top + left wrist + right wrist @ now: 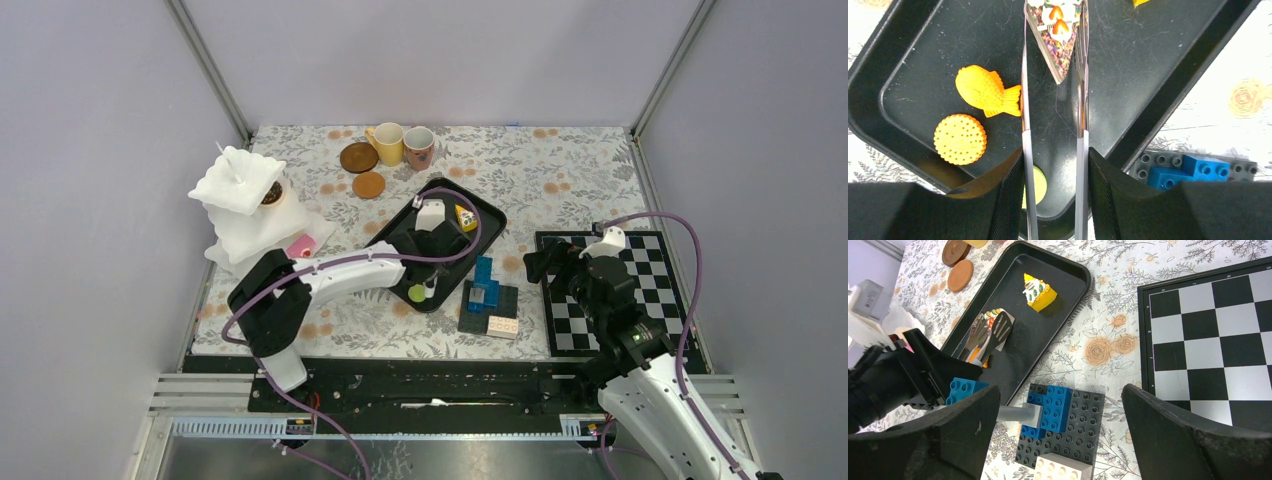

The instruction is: Serve the afternoon tea

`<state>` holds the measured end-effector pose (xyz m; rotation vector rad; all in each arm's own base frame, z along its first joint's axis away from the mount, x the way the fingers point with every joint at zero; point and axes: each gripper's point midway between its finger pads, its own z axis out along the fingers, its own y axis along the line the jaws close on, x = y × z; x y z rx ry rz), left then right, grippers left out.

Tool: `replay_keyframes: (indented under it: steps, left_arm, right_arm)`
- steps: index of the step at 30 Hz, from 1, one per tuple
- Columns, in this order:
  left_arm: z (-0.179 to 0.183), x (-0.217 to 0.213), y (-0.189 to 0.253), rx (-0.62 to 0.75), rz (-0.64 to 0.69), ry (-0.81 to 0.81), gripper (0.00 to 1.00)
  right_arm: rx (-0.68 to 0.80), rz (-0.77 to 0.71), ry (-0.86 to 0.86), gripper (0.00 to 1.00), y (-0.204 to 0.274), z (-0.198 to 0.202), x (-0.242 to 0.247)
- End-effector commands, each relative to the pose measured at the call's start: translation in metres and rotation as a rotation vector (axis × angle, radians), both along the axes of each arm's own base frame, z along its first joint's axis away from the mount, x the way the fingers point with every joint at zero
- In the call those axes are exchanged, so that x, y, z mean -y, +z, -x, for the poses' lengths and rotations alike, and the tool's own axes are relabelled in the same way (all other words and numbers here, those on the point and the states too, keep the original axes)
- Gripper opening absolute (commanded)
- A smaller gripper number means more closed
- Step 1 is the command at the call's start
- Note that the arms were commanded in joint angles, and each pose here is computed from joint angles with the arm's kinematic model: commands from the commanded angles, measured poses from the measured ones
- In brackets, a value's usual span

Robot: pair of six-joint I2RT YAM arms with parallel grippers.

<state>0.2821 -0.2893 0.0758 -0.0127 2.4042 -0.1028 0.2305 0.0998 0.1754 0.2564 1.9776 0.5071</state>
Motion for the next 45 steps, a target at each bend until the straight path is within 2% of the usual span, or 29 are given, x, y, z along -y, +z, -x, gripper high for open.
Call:
replay_keyframes:
  steps: [1,11,23,33,37,45]
  left_arm:
    - [-0.012,0.007,0.063,0.111,0.083,0.012,0.08]
    - [-0.007,-0.018,0.101,0.127,0.105,0.029,0.0]
    - [0.009,-0.134,0.154,0.16,0.043,0.229,0.0]
    - [0.026,-0.219,0.169,0.134,-0.019,0.445,0.0]
    - [0.028,-0.241,0.173,0.15,-0.032,0.538,0.0]
    - [0.028,-0.258,0.177,0.201,-0.042,0.632,0.0]
  right_arm:
    - [0.039,-0.018,0.015,0.98,0.01,-0.002,-0.004]
    - [0.041,-0.019,0.017,0.98,0.011,-0.002,-0.005]
    - [0.035,-0.03,0.018,0.98,0.009,-0.003,-0.006]
    - [0.037,-0.032,0.025,0.98,0.01,-0.003,-0.008]
    - [0.039,-0.032,0.027,0.98,0.01,-0.003,-0.008]
    - [0.032,-0.027,0.023,0.98,0.008,-0.004,-0.008]
